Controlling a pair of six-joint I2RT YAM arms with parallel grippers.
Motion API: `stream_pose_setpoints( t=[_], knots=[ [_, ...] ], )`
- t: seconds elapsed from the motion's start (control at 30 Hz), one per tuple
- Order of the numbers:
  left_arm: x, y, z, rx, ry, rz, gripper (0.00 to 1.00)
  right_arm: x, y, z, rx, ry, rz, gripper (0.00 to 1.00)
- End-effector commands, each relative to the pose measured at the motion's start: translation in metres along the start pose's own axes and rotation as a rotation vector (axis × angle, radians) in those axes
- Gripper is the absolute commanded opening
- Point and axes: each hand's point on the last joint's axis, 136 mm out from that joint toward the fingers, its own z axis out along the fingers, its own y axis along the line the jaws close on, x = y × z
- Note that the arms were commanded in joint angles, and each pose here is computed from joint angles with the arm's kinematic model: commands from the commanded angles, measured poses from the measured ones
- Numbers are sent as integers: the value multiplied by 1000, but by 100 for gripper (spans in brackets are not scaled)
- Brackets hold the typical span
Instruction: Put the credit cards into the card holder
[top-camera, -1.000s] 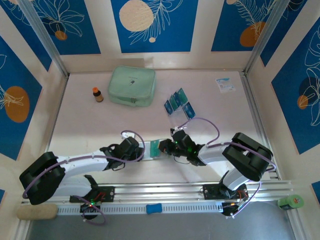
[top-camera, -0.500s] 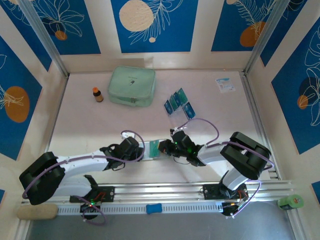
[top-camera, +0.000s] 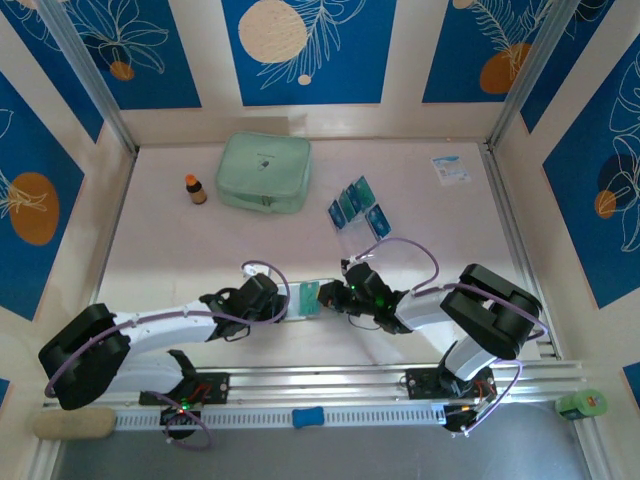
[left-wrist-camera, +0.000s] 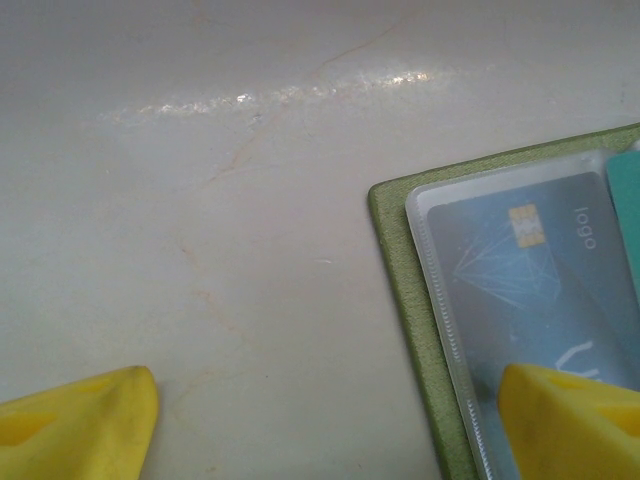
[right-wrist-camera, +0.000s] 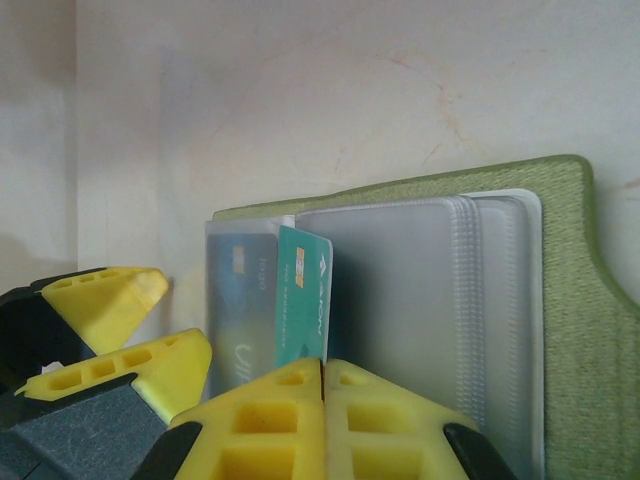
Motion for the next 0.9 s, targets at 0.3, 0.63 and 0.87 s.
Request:
stream_pose_setpoints(
  t=[0.3, 0.63, 0.87],
  knots=[
    [5, 8, 2, -30, 14, -7, 88, 16, -18, -1, 51, 36, 4, 0],
    [6, 9, 2, -32, 15, -6, 88, 19, -20, 1, 65, 52, 0, 0],
    [6, 9, 3, -30, 14, -7, 88, 21, -16, 8, 62, 78, -8, 0]
  ],
)
